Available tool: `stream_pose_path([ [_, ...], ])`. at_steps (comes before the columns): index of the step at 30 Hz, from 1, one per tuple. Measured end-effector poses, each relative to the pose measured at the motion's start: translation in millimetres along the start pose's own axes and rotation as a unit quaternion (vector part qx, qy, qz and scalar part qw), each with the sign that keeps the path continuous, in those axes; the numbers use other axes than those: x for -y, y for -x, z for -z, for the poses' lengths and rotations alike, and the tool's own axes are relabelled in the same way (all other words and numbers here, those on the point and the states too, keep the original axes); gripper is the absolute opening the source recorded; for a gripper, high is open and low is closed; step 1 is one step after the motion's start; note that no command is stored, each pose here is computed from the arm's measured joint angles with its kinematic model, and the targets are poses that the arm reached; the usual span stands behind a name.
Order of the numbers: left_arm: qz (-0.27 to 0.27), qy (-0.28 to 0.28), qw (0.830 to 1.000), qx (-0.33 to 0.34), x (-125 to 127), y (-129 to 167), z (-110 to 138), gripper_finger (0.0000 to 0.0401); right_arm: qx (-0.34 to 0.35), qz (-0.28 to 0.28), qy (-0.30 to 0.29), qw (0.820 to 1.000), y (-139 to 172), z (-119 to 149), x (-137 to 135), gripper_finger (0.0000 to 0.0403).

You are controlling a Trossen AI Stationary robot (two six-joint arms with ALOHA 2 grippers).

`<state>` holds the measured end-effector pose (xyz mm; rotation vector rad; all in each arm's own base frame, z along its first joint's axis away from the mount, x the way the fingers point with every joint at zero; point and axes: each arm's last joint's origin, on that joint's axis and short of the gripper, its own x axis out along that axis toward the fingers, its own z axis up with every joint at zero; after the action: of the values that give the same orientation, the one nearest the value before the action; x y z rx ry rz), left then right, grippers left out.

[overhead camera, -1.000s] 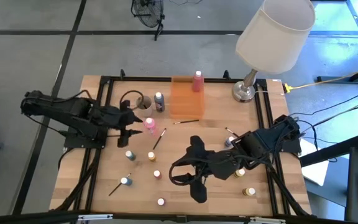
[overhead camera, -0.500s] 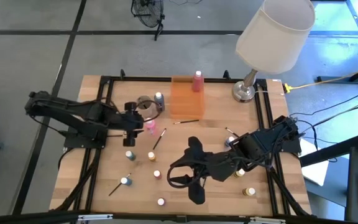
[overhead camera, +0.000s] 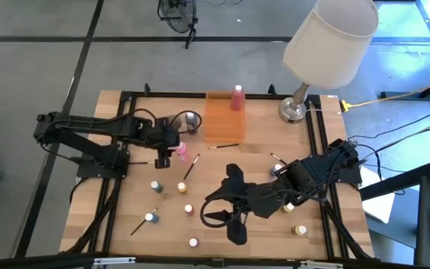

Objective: Pick & Place Paint Supplies
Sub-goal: Put the pink paint bottle into the orange bin

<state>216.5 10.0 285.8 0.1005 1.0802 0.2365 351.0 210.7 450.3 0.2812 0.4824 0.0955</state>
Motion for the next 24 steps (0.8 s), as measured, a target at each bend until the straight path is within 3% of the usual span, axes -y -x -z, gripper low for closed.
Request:
stream_pose_path([
  [9,0.033,0.010,0.999,0.020,-1,0,-4,0.0168,-0.004,0.002,0.002,1.000,0,1,0,0.0211],
  [24,0.021,-0.001,1.000,0.020,0,-13,-12,0.0169,-0.005,0.004,0.006,1.000,0,1,1,0.0211],
])
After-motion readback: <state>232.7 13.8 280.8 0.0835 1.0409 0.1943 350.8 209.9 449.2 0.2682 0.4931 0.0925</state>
